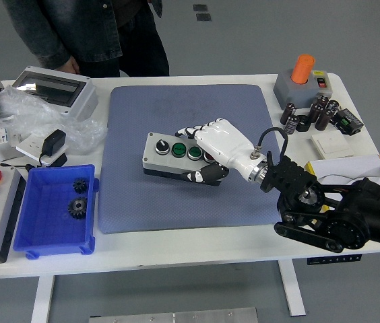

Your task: Pick up the button,place it on the desk,press the button,press the button

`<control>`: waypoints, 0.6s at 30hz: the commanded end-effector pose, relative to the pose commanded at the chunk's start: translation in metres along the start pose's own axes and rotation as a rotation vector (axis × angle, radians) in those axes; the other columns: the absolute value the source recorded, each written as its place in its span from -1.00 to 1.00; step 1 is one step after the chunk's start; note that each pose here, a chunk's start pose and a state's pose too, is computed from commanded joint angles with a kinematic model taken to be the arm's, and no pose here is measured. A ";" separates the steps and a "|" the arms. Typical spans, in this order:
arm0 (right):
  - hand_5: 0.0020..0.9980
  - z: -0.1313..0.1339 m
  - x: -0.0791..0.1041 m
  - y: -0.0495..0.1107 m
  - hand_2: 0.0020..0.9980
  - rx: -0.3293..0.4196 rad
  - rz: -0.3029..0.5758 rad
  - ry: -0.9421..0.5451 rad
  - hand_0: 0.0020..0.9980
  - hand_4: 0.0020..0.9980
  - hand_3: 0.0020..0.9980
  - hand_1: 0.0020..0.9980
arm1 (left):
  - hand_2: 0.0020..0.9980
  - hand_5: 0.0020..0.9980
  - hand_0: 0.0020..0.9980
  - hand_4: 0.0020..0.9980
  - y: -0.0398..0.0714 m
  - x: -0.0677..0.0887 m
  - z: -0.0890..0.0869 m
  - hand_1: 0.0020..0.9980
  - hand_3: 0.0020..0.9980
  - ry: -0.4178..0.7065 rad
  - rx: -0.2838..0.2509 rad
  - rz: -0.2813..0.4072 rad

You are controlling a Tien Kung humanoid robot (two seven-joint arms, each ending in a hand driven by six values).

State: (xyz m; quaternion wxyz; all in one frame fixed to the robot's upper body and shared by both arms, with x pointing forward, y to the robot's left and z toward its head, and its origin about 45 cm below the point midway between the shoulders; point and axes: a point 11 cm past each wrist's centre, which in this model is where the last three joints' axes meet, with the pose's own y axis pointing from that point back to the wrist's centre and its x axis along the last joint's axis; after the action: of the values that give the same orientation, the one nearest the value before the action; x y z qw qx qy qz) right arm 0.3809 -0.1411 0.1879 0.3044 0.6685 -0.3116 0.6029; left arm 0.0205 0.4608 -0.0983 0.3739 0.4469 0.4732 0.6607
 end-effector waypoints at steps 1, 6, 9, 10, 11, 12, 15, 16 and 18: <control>-1.00 0.000 0.000 0.000 -0.05 -0.001 -0.003 0.006 -0.21 -0.85 -0.17 -0.06 | 0.23 -0.44 0.34 0.54 0.000 0.000 0.001 0.36 0.30 0.000 -0.001 0.000; -1.00 0.004 -0.005 -0.002 -0.05 0.000 -0.035 0.069 -0.21 -0.85 -0.17 -0.06 | 0.23 -0.44 0.34 0.54 0.000 0.000 0.004 0.36 0.30 0.000 -0.009 0.000; -1.00 0.008 -0.008 -0.006 0.07 -0.001 -0.066 0.138 -0.12 -0.84 -0.19 0.04 | 0.23 -0.44 0.34 0.53 0.000 0.000 0.006 0.36 0.30 0.002 -0.012 0.001; -1.00 0.009 -0.008 -0.007 0.07 -0.004 -0.074 0.154 -0.12 -0.84 -0.19 0.04 | 0.23 -0.44 0.34 0.53 0.000 0.000 0.006 0.36 0.30 0.002 -0.013 0.001; -1.00 0.011 -0.009 -0.009 0.07 -0.007 -0.081 0.168 -0.12 -0.84 -0.19 0.04 | 0.23 -0.44 0.34 0.53 0.000 0.000 0.006 0.36 0.30 0.002 -0.014 0.001; -1.00 0.013 -0.009 -0.010 0.07 -0.011 -0.087 0.179 -0.12 -0.84 -0.19 0.04 | 0.23 -0.44 0.34 0.53 0.000 0.000 0.006 0.36 0.30 0.002 -0.015 0.002; -1.00 0.017 -0.010 -0.014 0.18 -0.021 -0.102 0.203 -0.03 -0.77 -0.17 0.13 | 0.23 -0.44 0.34 0.53 0.000 0.001 0.007 0.36 0.30 0.004 -0.016 0.002; -1.00 0.017 -0.011 -0.015 0.18 -0.022 -0.105 0.209 -0.03 -0.77 -0.17 0.13 | 0.23 -0.44 0.34 0.53 0.000 0.001 0.007 0.36 0.30 0.004 -0.016 0.002; -1.00 0.017 -0.011 -0.016 0.18 -0.019 -0.108 0.213 -0.03 -0.77 -0.17 0.13 | 0.23 -0.44 0.34 0.53 0.000 0.001 0.006 0.36 0.30 0.005 -0.016 0.003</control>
State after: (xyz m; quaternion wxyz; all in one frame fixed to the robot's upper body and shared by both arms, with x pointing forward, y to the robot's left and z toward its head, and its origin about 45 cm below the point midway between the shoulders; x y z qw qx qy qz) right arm 0.4033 -0.1435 0.1750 0.3742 0.6134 -0.2468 0.6502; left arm 0.0261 0.4632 -0.0969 0.3753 0.4431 0.4683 0.6660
